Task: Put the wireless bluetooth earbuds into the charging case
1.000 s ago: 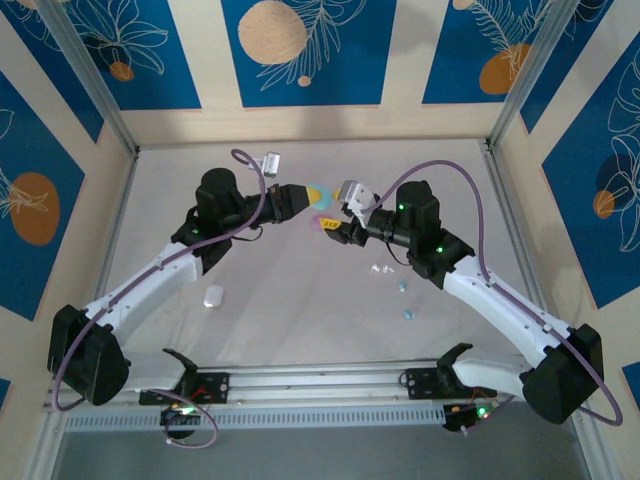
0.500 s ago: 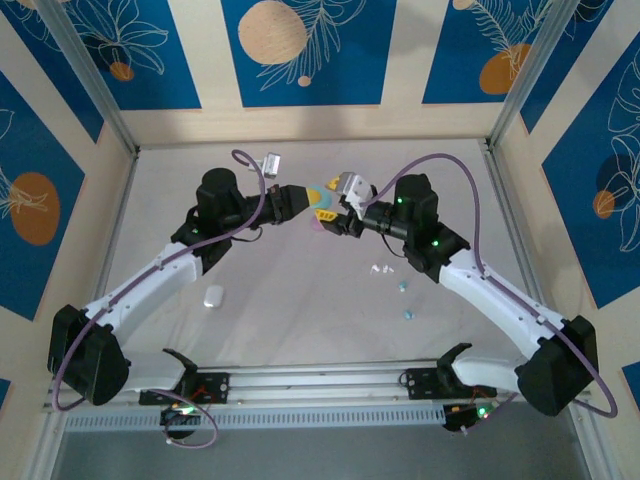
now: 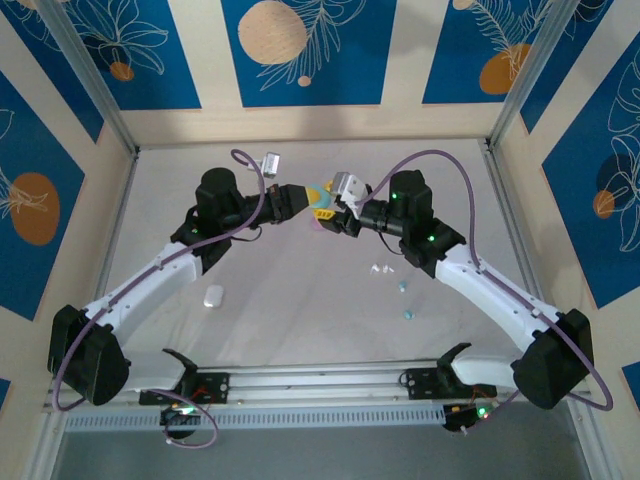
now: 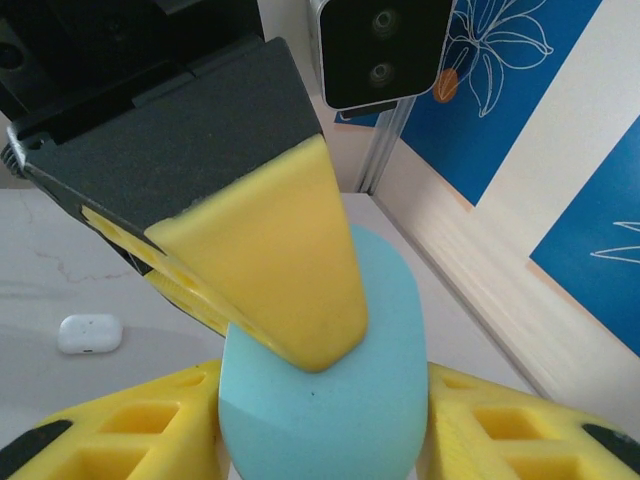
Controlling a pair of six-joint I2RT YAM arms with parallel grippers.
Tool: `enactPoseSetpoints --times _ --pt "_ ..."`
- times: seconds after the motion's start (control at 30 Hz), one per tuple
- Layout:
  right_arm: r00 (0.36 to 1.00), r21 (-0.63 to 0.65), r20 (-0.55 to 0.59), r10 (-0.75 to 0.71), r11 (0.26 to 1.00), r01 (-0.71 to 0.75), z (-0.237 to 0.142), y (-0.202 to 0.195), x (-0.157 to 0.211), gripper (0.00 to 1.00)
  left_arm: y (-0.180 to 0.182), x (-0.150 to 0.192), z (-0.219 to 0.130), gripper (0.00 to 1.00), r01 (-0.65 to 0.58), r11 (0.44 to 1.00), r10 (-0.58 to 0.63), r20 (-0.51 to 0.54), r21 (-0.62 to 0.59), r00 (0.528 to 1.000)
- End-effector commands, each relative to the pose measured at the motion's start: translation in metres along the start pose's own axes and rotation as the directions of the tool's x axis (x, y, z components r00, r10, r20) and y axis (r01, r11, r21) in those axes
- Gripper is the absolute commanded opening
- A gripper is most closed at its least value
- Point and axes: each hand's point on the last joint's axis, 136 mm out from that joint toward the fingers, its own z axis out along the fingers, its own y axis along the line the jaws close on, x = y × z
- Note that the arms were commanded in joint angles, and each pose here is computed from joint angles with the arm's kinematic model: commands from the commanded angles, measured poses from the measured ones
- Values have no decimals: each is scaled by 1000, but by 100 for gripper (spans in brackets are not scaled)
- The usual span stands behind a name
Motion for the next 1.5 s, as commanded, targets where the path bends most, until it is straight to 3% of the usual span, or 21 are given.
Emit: enactPoseSetpoints --times 0.0,0.87,1.47 --pt "1000 3 -10 -18 1000 18 0 -5 -3 45 -26 -9 -3 12 -54 996 54 12 65 998" --pt "997 -4 -69 -25 1000 25 -9 2 12 51 -28 -13 -5 11 -76 996 74 29 54 997" --pt "998 24 -42 -40 999 41 -15 0 5 53 -31 -12 -9 11 -72 996 69 41 59 997"
